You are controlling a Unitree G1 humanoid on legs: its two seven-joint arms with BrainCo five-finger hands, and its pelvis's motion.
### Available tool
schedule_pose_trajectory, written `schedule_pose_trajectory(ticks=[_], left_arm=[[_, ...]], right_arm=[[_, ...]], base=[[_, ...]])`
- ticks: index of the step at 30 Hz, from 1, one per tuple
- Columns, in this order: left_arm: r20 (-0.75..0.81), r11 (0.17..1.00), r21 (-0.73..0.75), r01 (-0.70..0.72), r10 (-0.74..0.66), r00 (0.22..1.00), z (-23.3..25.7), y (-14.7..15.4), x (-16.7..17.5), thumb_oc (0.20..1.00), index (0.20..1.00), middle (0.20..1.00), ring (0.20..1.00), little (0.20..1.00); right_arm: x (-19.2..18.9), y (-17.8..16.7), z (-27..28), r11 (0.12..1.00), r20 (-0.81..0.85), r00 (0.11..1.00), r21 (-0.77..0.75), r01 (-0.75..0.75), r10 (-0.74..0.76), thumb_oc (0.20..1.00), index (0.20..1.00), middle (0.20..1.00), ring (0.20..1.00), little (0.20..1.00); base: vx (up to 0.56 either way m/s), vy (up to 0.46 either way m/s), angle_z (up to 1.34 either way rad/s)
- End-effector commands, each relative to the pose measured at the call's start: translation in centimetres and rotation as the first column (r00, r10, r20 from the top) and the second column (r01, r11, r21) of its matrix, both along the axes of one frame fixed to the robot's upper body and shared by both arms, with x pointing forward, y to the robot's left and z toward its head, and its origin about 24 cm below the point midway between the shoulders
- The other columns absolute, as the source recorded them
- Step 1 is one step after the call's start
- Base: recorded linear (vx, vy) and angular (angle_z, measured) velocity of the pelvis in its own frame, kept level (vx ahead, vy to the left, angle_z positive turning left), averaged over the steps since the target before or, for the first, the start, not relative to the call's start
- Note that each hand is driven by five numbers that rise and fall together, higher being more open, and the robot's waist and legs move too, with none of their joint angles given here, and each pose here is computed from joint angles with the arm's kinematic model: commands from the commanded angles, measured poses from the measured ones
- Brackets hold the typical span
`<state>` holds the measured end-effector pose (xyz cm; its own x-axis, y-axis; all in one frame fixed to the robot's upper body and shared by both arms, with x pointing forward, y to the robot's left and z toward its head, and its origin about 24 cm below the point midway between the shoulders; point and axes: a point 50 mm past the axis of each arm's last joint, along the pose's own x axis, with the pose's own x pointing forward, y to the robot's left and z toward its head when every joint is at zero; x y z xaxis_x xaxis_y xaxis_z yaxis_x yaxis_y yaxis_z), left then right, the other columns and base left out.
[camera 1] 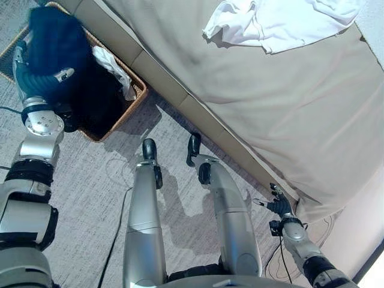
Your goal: Pick up clothes into the bucket
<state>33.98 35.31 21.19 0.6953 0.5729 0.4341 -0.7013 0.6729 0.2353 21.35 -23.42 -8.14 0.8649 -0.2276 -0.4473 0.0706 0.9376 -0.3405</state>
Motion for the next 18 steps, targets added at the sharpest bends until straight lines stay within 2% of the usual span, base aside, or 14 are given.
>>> schedule_pose_trajectory(ticks=[1, 7, 9, 15, 18], left_arm=[[0.074, 0.997, -0.016, -0.078, 0.079, 0.994, 1.2, 1.4, -1.0, 1.0, 1.0, 1.0, 1.0, 1.0], [0.022, 0.993, -0.062, -0.105, 0.106, 0.994, -1.4, 2.0, -1.7, 1.0, 1.0, 1.0, 1.0, 1.0], [0.029, 0.995, -0.073, -0.065, 0.067, 0.997, -3.0, 0.8, -2.1, 1.0, 1.0, 1.0, 1.0, 1.0], [-0.083, 0.984, -0.149, -0.097, 0.086, 0.993, -8.9, 0.4, -3.8, 1.0, 1.0, 1.0, 1.0, 1.0], [-0.174, 0.976, -0.214, -0.032, -0.006, 0.985, -13.8, -1.7, -5.0, 1.0, 1.0, 1.0, 1.0, 1.0]], right_arm=[[-0.5, -1.1, 0.2, 0.999, 0.01, 0.999, -0.036, 0.033, -0.032, 1.0, 1.0, 1.0, 1.0, 1.0], [-0.4, -1.2, 0.2, 0.999, 0.003, 1.0, -0.041, 0.028, -0.028, 1.0, 1.0, 1.0, 1.0, 1.0], [-0.3, -1.1, 0.2, 0.999, 0.005, 0.999, -0.042, 0.033, -0.033, 1.0, 1.0, 1.0, 1.0, 1.0], [0.2, -1.0, 0.4, 0.998, 0.015, 0.999, -0.036, 0.051, -0.051, 1.0, 1.0, 1.0, 1.0, 1.0], [1.2, -1.5, 1.6, 0.996, 0.084, 0.993, -0.025, 0.084, -0.082, 1.0, 1.0, 1.0, 1.0, 1.0]], base=[[0.0, 0.0, 0.0], [-0.01, 0.004, -0.04], [-0.02, -0.011, 0.02], [-0.01, -0.03, 0.0], [0.01, -0.045, -0.01]])
